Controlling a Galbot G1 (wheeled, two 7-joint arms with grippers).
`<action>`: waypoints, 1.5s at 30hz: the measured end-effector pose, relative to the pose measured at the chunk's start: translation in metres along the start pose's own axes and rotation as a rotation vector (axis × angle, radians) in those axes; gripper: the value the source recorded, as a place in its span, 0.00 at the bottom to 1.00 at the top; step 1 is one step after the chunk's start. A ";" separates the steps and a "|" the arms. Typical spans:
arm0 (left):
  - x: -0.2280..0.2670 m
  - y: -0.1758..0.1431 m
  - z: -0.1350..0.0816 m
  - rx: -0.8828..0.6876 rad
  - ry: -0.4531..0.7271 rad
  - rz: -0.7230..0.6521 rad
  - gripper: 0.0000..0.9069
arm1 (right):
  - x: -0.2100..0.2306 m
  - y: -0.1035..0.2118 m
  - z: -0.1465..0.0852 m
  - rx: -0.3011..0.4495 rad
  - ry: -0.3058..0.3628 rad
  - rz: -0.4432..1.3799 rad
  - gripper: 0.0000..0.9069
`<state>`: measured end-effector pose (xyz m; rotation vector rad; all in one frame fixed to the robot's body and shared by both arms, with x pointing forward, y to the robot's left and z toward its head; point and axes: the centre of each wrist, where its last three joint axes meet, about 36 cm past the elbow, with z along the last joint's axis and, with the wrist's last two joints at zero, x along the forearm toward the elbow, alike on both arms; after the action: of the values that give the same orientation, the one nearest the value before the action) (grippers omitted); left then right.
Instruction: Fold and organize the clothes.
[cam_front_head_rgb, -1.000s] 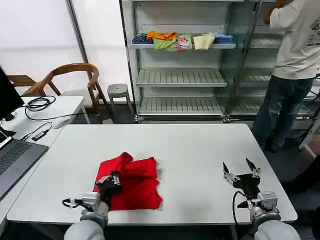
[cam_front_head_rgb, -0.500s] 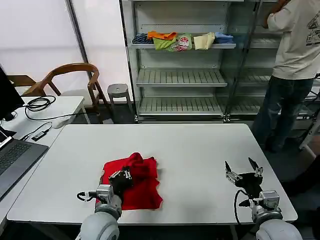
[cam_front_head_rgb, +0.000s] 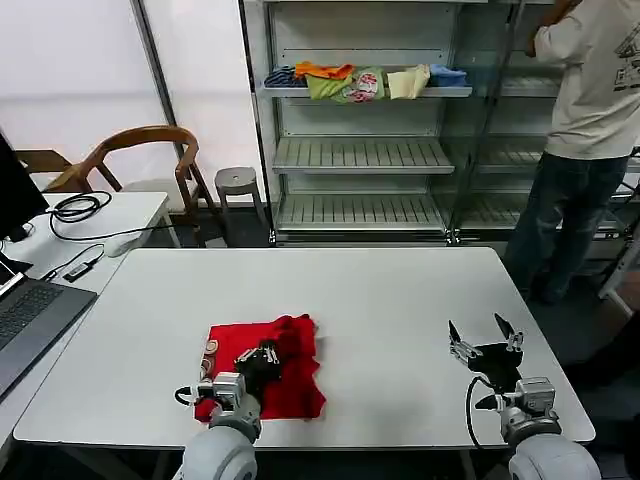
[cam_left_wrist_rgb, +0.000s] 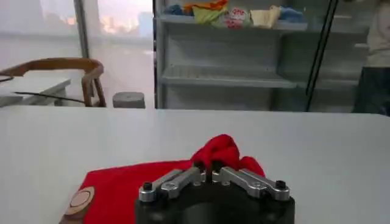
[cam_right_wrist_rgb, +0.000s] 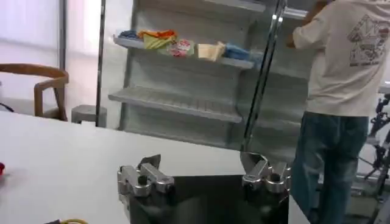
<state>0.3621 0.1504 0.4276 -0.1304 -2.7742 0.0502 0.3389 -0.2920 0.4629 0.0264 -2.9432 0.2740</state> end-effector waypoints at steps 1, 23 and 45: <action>0.000 -0.001 0.000 0.005 -0.001 0.002 1.00 | 0.000 0.000 0.000 0.000 0.000 0.000 1.00; 0.027 -0.016 0.004 0.056 -0.100 0.169 1.00 | -0.002 -0.001 -0.004 -0.007 -0.032 -0.007 1.00; 0.033 0.084 -0.005 -0.010 -0.065 -0.095 1.00 | 0.007 0.002 -0.011 -0.020 -0.065 -0.011 1.00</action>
<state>0.3406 0.2374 0.4395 0.0006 -2.8414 0.0166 0.3341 -0.2884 0.4742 0.0496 -3.0088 0.2460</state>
